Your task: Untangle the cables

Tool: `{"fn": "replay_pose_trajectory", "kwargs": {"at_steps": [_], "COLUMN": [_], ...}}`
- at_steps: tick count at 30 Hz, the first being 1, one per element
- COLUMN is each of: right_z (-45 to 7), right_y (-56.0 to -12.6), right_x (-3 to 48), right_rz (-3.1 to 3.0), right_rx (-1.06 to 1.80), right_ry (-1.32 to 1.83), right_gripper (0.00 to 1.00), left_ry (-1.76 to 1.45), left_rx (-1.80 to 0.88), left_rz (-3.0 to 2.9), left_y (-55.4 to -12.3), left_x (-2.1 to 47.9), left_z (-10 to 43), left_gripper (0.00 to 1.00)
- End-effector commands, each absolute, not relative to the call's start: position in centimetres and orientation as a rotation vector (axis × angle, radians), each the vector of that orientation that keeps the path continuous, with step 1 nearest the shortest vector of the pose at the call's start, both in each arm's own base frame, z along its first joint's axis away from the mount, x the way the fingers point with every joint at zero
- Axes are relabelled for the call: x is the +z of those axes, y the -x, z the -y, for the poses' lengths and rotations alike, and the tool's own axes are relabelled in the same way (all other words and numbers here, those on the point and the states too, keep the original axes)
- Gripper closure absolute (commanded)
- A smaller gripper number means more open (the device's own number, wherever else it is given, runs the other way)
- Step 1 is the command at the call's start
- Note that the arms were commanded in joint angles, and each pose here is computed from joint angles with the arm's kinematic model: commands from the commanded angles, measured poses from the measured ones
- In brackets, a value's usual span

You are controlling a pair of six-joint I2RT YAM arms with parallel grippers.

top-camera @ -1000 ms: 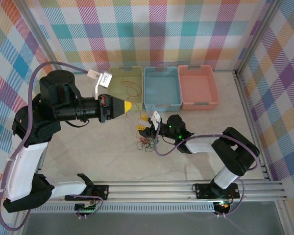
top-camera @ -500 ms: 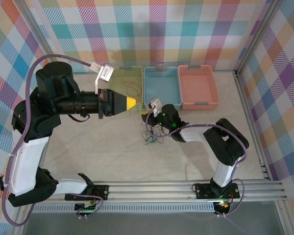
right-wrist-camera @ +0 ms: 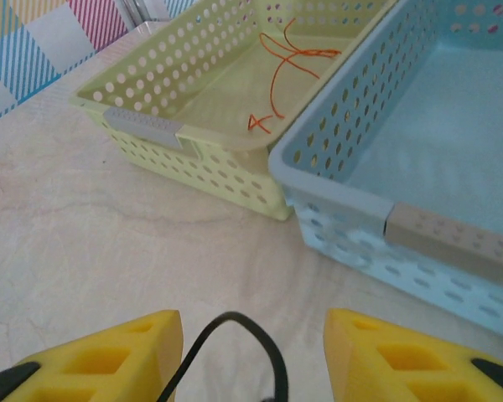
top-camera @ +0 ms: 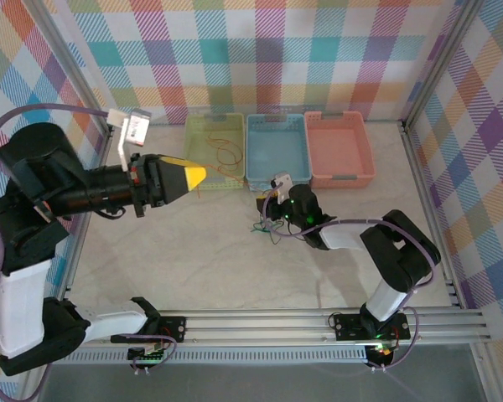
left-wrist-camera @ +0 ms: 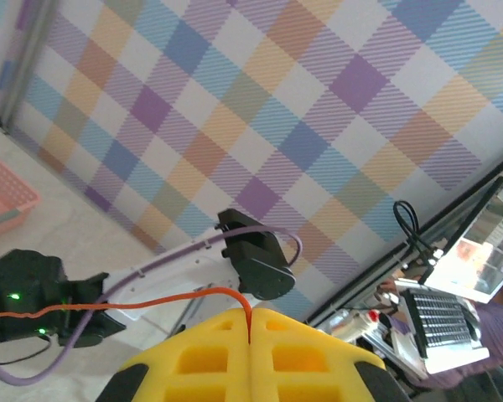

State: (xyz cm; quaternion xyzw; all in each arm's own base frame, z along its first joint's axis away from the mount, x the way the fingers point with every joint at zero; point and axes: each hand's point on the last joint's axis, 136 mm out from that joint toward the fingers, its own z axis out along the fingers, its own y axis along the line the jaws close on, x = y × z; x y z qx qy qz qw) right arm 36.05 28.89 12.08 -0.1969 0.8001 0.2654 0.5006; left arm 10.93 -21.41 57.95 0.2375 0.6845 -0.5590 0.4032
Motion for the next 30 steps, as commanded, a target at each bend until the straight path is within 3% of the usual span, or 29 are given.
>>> {"fn": "replay_pose_trajectory", "kwargs": {"at_steps": [1, 24, 30], "right_z": [-27.5, -18.5, -19.6], "right_y": [-35.9, -36.1, -35.9], "right_x": [12.4, 10.6, 10.6], "right_rz": [-1.953, -2.034, -2.043], "right_rx": [0.636, 0.334, 0.383], "right_ry": [0.401, 0.069, 0.135], "right_gripper": [0.52, 0.56, 0.53], "left_ry": [-0.522, -0.026, 0.064], "left_rx": [-1.308, -0.387, -0.127], "left_rz": [-1.626, -1.685, -1.679], "left_y": [-10.5, -19.5, -20.7], "left_x": [60.2, 56.4, 55.6], "left_z": [18.6, 7.1, 3.7], "left_gripper": [1.00, 1.00, 1.00]}}
